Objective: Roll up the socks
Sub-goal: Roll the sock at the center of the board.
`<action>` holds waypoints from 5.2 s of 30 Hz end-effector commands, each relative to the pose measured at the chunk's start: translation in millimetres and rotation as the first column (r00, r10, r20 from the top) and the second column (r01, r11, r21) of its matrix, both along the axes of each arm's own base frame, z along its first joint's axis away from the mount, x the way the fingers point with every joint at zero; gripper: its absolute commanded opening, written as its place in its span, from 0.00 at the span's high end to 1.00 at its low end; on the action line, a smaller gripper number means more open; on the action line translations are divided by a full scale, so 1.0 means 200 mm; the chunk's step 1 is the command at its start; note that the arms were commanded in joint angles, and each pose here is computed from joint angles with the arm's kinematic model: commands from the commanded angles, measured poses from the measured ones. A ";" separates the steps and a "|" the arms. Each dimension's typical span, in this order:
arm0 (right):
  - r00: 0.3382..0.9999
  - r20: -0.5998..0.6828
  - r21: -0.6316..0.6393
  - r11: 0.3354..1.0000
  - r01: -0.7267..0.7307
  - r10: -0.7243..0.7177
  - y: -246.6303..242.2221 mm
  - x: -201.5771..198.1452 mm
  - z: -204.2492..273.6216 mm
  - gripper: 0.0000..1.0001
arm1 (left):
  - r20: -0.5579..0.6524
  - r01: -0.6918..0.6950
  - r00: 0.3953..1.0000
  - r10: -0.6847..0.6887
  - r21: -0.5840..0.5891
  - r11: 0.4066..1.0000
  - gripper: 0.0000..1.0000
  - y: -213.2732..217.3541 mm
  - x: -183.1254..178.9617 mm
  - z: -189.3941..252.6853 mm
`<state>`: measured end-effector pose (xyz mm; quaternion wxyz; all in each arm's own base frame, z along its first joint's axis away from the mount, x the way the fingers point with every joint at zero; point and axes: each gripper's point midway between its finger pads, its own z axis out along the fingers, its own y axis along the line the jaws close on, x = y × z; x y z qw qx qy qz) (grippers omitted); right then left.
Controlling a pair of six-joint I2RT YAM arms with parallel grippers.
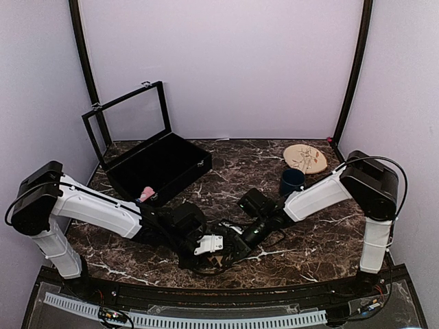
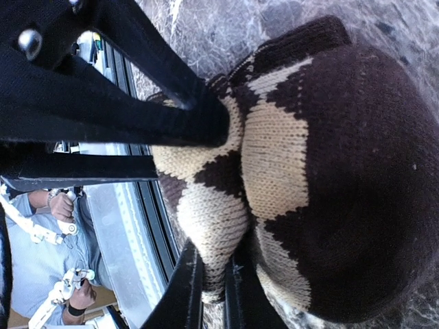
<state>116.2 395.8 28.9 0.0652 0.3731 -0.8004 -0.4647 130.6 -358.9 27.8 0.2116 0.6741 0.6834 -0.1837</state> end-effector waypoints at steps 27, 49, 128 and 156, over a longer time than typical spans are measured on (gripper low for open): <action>0.969 0.092 -0.084 0.967 0.238 -0.231 -0.23 0.19 -0.03 0.68 | -0.358 0.031 0.933 0.016 0.126 0.992 0.89 0.03 -0.12 -0.08; 0.736 0.646 -0.030 0.956 0.290 -0.203 -0.33 0.24 0.14 0.69 | -0.723 -0.055 0.680 0.120 0.113 0.992 0.89 0.00 -0.10 -0.02; 0.462 0.838 -0.268 0.956 -0.117 0.291 0.04 -0.09 -0.06 1.00 | -0.712 -0.235 0.626 0.319 0.217 0.947 0.63 0.14 0.07 -0.10; 0.731 0.646 -0.244 0.967 -0.076 0.220 0.02 0.01 -0.08 1.00 | -0.511 -0.568 0.697 0.502 0.032 0.822 0.51 0.29 0.46 0.13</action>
